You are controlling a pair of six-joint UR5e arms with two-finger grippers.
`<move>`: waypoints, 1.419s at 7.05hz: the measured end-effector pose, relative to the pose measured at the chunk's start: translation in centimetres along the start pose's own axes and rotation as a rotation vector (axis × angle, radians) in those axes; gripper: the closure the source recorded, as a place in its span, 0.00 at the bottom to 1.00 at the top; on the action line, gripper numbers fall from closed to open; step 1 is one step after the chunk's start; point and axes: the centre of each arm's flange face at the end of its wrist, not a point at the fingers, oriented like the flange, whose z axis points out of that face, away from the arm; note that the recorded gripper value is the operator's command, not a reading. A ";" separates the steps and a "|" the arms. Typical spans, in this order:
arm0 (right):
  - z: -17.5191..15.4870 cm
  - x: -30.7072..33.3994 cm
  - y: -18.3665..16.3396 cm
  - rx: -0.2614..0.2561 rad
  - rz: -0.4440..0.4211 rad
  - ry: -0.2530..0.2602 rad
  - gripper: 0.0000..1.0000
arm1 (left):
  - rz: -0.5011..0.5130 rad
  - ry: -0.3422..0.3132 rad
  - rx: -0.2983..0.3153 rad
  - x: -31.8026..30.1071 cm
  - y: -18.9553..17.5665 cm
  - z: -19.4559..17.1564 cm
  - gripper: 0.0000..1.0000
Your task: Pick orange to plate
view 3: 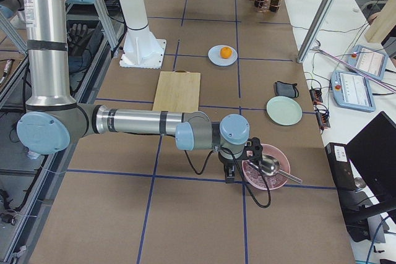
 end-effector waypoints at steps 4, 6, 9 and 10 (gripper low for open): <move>-0.1 0.1 0.0 0.003 0.003 0.001 0.00 | -0.002 0.007 0.000 0.0 0.0 0.1 0.00; -0.2 0.1 0.0 0.004 0.002 0.002 0.00 | -0.010 0.008 -0.001 0.0 0.0 0.1 0.00; -0.2 0.1 -0.1 0.005 0.002 0.002 0.00 | -0.097 0.011 0.000 0.0 -0.1 0.1 0.00; -0.2 0.1 -0.1 0.005 0.001 0.002 0.00 | -0.121 0.012 0.001 0.0 -0.1 0.1 0.00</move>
